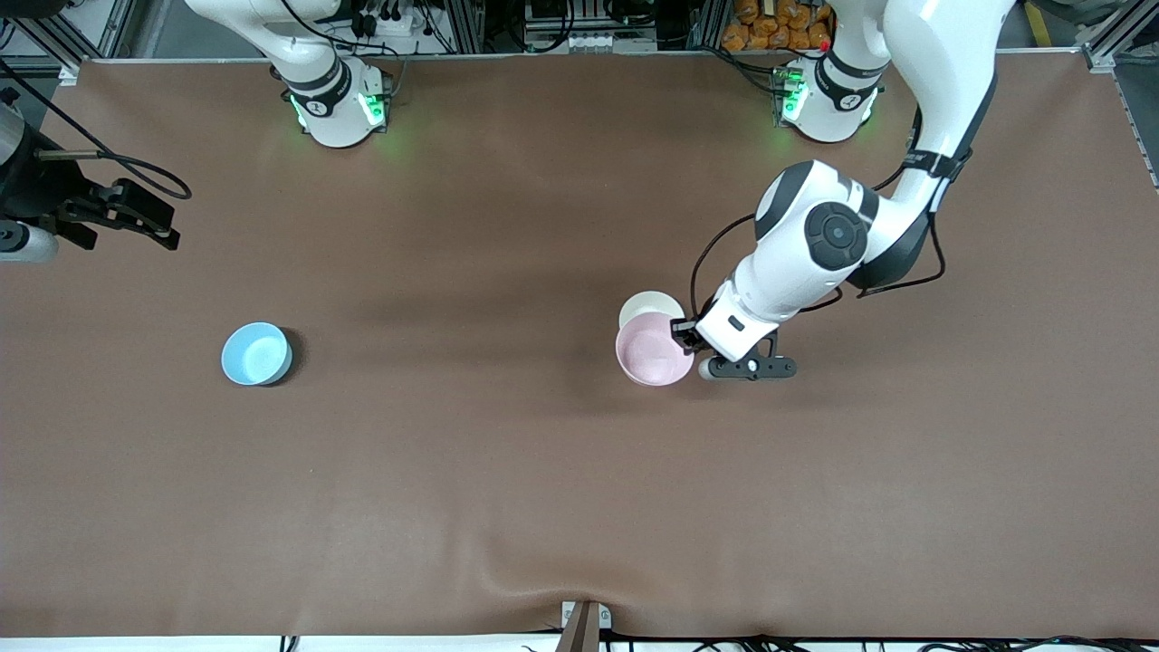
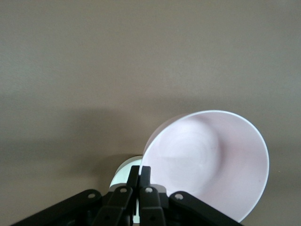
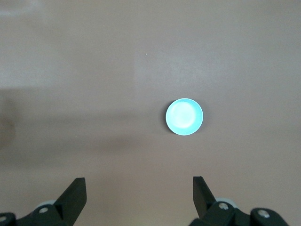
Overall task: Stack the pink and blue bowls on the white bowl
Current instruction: 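Lower the pink bowl into the white bowl with the left gripper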
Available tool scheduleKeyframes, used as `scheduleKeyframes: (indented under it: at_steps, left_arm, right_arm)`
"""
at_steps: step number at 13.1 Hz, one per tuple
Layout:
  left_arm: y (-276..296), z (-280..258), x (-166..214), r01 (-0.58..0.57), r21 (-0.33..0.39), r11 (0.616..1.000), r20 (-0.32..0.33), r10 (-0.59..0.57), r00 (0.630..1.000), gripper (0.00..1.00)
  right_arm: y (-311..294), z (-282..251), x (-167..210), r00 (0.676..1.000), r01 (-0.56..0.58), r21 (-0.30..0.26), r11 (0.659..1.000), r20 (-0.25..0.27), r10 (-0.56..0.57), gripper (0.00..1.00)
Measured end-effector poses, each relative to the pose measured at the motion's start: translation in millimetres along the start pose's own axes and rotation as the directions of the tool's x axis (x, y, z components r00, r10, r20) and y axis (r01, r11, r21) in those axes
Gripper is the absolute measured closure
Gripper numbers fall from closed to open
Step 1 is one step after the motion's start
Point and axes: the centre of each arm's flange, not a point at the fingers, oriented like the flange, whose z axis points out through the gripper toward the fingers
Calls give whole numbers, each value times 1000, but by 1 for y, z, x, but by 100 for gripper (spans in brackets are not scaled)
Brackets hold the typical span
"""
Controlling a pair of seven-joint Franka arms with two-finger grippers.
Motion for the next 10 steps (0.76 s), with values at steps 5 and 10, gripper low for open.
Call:
scheduleKeyframes:
  at_steps: [5, 10]
  left_arm:
    - [-1, 25, -8, 1, 19, 1000, 53, -2, 999, 97]
    - [-17, 56, -27, 5, 60, 998, 117, -12, 993, 97]
  right_arm:
    - [0, 0, 0, 1000, 0, 0, 1000, 0, 0, 0]
    - [0, 0, 0, 1000, 0, 0, 1000, 0, 0, 0]
